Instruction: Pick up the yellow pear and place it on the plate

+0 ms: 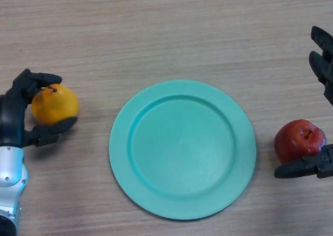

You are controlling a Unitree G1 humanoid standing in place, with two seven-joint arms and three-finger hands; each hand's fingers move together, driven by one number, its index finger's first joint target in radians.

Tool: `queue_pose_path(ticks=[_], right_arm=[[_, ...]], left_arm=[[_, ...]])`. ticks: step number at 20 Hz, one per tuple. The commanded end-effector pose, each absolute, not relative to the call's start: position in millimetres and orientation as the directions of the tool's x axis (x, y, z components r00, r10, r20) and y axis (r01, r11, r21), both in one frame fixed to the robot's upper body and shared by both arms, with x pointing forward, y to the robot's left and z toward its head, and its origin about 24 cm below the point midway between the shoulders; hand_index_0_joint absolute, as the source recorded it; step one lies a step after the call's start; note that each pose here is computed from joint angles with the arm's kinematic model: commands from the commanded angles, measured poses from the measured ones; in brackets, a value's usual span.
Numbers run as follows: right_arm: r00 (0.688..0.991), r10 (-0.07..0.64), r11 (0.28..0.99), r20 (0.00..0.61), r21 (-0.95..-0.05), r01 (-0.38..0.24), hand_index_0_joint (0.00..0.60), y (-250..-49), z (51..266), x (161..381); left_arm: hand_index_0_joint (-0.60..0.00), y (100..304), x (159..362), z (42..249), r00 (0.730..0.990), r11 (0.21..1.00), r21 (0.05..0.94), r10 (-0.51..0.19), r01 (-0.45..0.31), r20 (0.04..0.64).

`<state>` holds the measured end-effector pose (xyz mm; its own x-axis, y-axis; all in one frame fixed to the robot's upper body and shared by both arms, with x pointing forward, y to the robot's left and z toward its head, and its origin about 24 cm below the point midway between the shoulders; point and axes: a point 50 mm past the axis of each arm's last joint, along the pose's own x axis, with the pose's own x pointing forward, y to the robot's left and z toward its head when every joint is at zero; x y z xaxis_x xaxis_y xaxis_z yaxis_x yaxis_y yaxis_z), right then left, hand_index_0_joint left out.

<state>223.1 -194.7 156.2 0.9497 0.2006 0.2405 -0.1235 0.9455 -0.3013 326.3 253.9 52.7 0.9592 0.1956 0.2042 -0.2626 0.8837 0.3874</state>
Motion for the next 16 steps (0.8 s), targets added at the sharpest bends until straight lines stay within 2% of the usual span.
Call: queue_pose_path(ticks=[1,3,6,8,9,11,13,14,15,16], right_arm=[[0.878,0.21,0.941,0.431,-0.333,-0.061,0.0,-198.5,187.9,213.9],[0.877,0.207,0.942,0.434,-0.33,-0.059,0.0,-199.1,188.5,213.5],[0.877,0.206,0.942,0.434,-0.331,-0.057,0.0,-199.1,188.4,213.4],[0.875,0.202,0.942,0.441,-0.331,-0.051,0.0,-199.3,189.4,214.5],[0.875,0.202,0.943,0.44,-0.33,-0.051,0.0,-199.3,188.4,214.4],[0.876,0.196,0.944,0.441,-0.327,-0.047,0.0,-199.5,186.8,214.1],[0.879,0.194,0.945,0.435,-0.322,-0.049,0.0,-199.6,186.7,214.0],[0.879,0.194,0.945,0.436,-0.322,-0.049,0.0,-199.5,186.7,213.8],[0.879,0.194,0.946,0.435,-0.321,-0.05,0.0,-199.3,186.6,213.6],[0.879,0.194,0.946,0.436,-0.32,-0.05,0.0,-199.1,186.2,213.2]], left_arm=[[-0.6,263.5,333.5,100.0,0.873,0.866,0.346,0.183,-0.36,0.451],[-0.6,258.7,337.7,96.6,0.891,0.878,0.35,0.161,-0.326,0.425],[-0.6,252.3,342.0,95.3,0.902,0.905,0.308,0.156,-0.295,0.403],[-0.6,250.2,346.2,94.0,0.93,0.944,0.247,0.122,-0.217,0.348],[-0.6,250.1,347.4,92.9,0.938,0.952,0.233,0.118,-0.201,0.327],[-0.6,255.5,351.2,94.6,0.948,0.958,0.192,0.157,-0.214,0.275],[-0.6,255.9,351.4,92.8,0.955,0.937,0.261,0.168,-0.232,0.245],[-0.45,256.1,351.1,92.7,0.955,0.934,0.269,0.169,-0.233,0.243],[-0.35,256.3,350.8,92.6,0.956,0.931,0.277,0.17,-0.236,0.241],[-0.2,256.6,349.6,92.7,0.957,0.926,0.29,0.175,-0.24,0.231]])
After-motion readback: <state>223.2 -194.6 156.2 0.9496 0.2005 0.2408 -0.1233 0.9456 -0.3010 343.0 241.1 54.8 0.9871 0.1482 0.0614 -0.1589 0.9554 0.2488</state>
